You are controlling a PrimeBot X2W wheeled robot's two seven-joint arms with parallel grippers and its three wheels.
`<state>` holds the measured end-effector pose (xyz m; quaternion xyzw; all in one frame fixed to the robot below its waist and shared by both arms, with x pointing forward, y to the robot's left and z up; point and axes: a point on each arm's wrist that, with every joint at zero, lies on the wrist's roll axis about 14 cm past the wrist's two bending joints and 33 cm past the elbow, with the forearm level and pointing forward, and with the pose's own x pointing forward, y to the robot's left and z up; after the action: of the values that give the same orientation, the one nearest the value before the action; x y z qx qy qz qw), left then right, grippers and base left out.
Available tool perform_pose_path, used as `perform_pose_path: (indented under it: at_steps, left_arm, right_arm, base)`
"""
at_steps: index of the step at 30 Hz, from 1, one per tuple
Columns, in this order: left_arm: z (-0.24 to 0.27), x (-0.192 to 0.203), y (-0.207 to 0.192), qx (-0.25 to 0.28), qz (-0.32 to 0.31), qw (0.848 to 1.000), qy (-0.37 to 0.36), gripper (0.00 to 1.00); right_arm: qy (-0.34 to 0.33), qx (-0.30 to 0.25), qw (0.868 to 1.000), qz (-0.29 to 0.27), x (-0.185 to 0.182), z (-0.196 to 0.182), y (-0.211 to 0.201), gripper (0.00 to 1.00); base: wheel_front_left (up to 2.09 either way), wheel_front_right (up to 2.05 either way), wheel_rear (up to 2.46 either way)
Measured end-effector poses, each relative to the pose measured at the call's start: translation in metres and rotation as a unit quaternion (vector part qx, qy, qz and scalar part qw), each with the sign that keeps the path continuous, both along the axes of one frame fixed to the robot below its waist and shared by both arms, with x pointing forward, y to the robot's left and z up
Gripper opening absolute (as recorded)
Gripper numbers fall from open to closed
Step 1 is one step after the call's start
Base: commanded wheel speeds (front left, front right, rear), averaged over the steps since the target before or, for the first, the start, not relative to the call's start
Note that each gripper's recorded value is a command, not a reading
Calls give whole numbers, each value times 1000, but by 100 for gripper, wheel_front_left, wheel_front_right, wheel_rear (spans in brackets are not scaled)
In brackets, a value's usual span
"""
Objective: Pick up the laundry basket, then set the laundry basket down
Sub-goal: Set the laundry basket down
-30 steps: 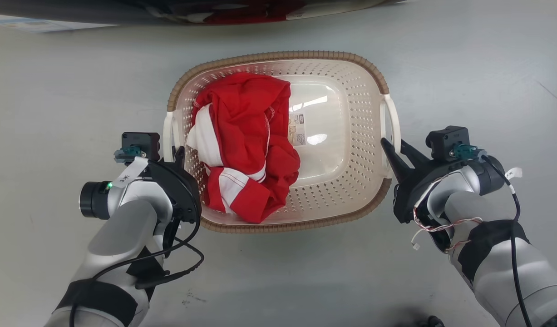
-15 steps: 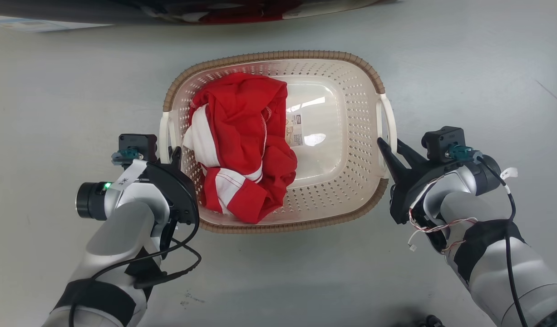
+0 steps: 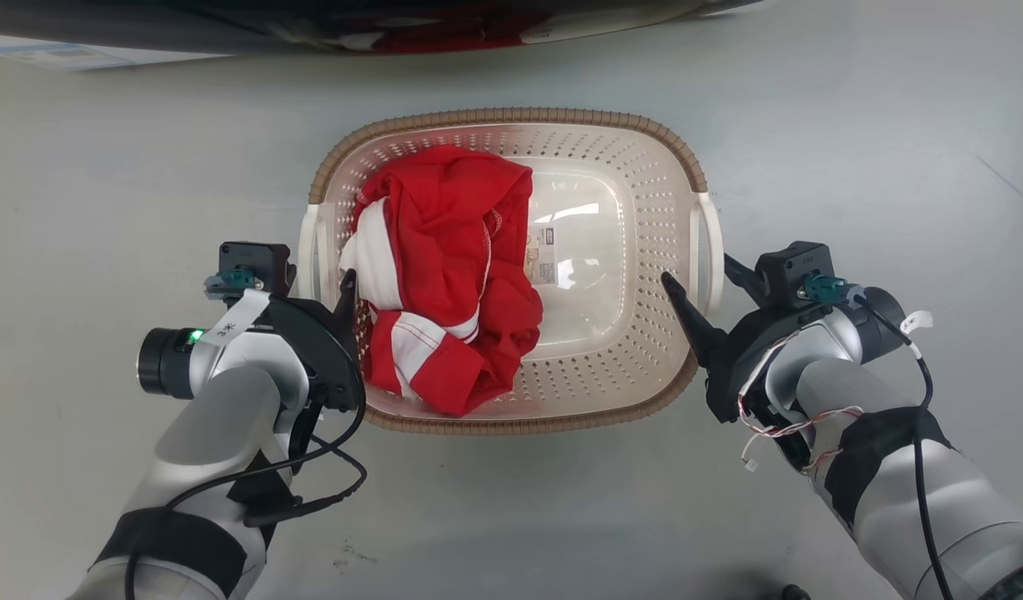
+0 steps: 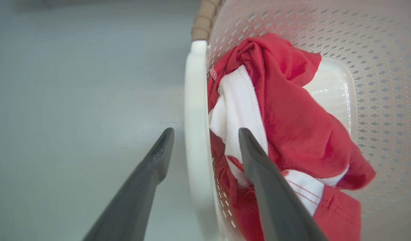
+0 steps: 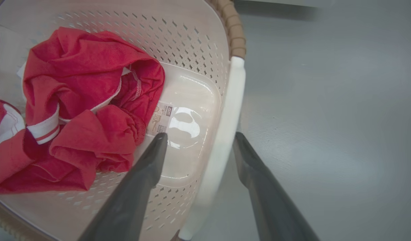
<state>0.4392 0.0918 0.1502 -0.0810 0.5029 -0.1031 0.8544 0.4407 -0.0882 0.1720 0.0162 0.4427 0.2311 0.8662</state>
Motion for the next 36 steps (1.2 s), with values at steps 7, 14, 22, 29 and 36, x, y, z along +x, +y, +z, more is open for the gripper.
perform_pose_path:
  at_steps: [7,14,22,29,36]
  left_arm:
    - [12,5,-2,-6,-3,1000,-15,100]
    - [34,13,-3,-7,-6,999,-51,100]
    - [66,16,-6,-11,-13,995,-93,100]
    - [102,14,-9,-19,-11,991,-135,100]
    - [134,17,-13,-31,-4,984,-174,100]
  right_arm:
    - [-17,1,1000,-2,6,13,-1,100]
    - [-31,-3,999,-20,7,30,-12,100]
    - [-54,0,997,-57,8,58,-26,100]
    - [-82,16,991,-102,6,92,-37,100]
    - [-111,26,985,-130,2,120,-45,100]
  base:
    - [0,0,0]
    - [0,0,0]
    - [0,0,0]
    - [0,0,0]
    - [0,0,0]
